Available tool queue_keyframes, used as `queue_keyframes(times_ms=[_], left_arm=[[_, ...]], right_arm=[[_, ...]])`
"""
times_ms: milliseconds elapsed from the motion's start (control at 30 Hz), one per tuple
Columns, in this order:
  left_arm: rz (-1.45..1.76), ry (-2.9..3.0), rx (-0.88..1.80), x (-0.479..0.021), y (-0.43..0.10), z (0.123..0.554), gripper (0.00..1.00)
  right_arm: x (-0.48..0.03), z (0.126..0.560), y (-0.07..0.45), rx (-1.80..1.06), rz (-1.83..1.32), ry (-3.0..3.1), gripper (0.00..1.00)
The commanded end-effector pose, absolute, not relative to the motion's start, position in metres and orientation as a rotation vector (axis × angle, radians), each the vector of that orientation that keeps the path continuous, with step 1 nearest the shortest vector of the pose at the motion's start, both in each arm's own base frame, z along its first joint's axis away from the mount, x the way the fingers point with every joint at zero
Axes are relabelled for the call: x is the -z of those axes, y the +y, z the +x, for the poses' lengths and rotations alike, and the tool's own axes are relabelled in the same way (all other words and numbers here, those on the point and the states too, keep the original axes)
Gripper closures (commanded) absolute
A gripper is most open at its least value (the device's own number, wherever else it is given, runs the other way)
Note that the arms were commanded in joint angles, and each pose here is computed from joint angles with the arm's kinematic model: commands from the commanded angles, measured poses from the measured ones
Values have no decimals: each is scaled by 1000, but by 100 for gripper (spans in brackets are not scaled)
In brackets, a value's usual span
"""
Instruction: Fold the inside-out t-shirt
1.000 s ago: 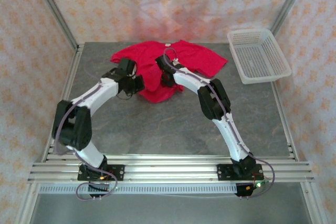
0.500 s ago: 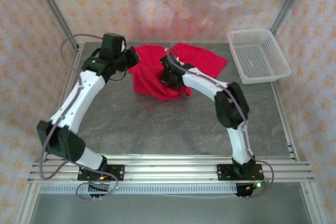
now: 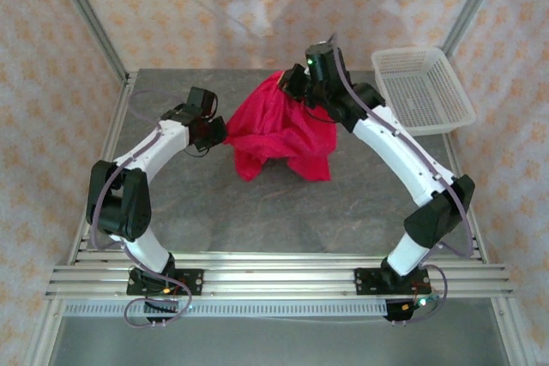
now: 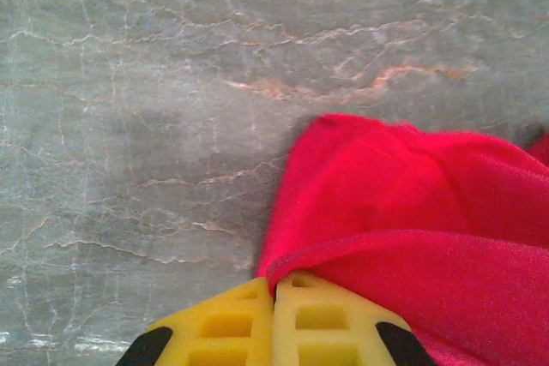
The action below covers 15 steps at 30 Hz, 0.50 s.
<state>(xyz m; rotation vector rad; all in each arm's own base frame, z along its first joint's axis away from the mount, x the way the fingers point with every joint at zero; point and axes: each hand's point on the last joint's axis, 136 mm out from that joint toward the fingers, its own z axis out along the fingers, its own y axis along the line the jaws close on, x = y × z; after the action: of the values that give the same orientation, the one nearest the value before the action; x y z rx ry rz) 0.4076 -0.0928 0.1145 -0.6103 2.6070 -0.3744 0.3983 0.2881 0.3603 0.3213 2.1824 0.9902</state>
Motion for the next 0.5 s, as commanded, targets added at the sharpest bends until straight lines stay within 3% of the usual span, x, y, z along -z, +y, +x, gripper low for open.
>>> queue_keyframes(times_ms=[0, 267, 467], left_arm=[[-634, 2598, 290, -95, -80, 418, 100], [-663, 2688, 256, -48, -77, 418, 100], [-678, 2649, 349, -70, -86, 422, 100]], right_arm=[[-414, 370, 282, -1205, 298, 2111, 100], [-466, 337, 223, -1293, 370, 1925, 100], [-499, 334, 200, -1273, 371, 1837, 100]])
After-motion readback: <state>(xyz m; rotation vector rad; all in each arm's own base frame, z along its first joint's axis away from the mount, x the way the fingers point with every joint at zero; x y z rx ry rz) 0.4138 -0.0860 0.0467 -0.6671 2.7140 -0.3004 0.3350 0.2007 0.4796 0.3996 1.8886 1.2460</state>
